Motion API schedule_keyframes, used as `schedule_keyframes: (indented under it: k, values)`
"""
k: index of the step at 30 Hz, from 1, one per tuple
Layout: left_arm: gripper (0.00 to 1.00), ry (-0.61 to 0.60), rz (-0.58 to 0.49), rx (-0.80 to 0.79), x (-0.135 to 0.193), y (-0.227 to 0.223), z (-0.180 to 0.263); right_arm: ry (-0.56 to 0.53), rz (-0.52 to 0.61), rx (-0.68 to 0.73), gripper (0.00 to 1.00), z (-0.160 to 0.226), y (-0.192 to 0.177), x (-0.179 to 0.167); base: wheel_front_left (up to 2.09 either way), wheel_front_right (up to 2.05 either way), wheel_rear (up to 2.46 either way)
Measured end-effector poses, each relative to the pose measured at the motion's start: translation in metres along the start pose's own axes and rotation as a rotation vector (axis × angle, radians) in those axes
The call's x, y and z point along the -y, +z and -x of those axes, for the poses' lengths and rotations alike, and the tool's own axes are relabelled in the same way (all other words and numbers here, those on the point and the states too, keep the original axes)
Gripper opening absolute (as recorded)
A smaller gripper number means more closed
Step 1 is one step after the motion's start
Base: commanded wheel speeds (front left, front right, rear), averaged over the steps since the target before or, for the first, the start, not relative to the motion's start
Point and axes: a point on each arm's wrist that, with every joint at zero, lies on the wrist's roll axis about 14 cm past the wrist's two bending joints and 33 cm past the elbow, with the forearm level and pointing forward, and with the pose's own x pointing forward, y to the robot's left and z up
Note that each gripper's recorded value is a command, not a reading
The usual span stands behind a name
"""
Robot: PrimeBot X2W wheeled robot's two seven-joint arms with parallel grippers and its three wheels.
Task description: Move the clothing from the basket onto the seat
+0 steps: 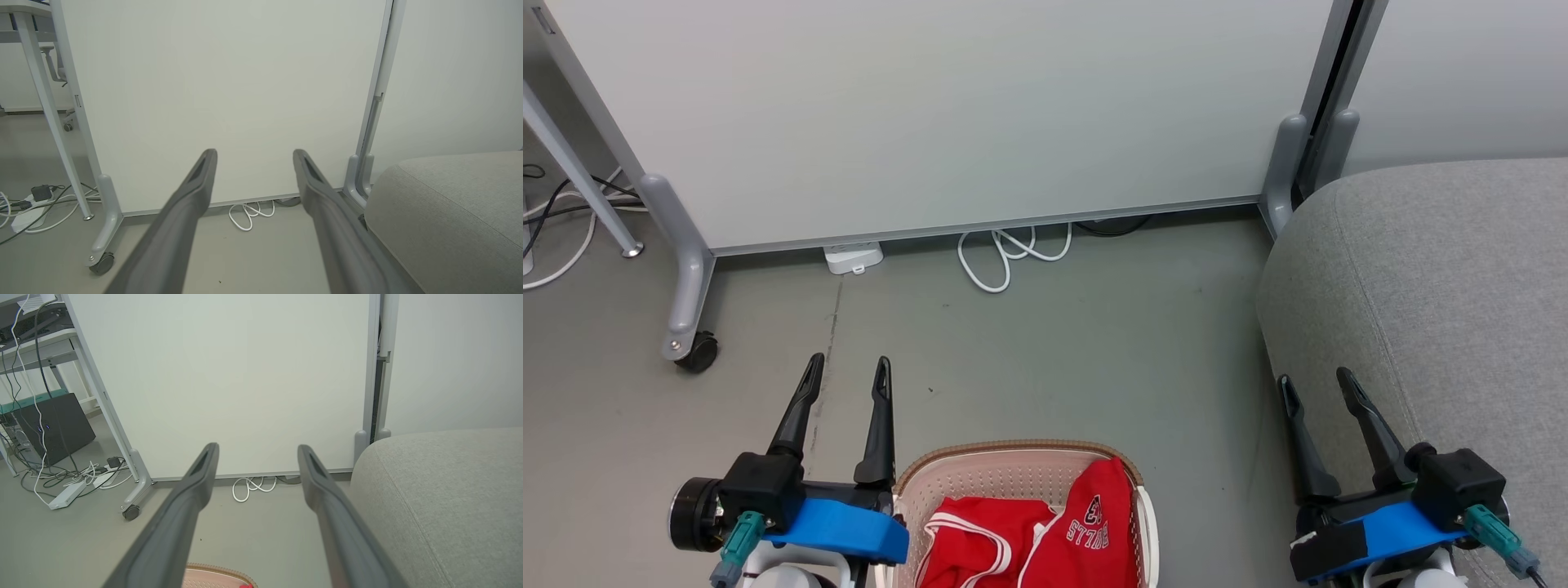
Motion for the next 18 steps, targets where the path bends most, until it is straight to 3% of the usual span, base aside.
schedule_keyframes:
  k: [8,18]
  values:
    - [1.00,-0.012,-0.001,-0.012,0.003,-0.004,-0.003,-0.003,-0.001,-0.004,1.00,-0.001,-0.002,0.001,0.00,0.00,0.00]
    - [1.00,-0.137,-0.044,-0.053,0.032,-0.018,-0.030,-0.009,0.001,-0.003,1.00,-0.014,-0.003,0.006,0.00,0.00,0.00]
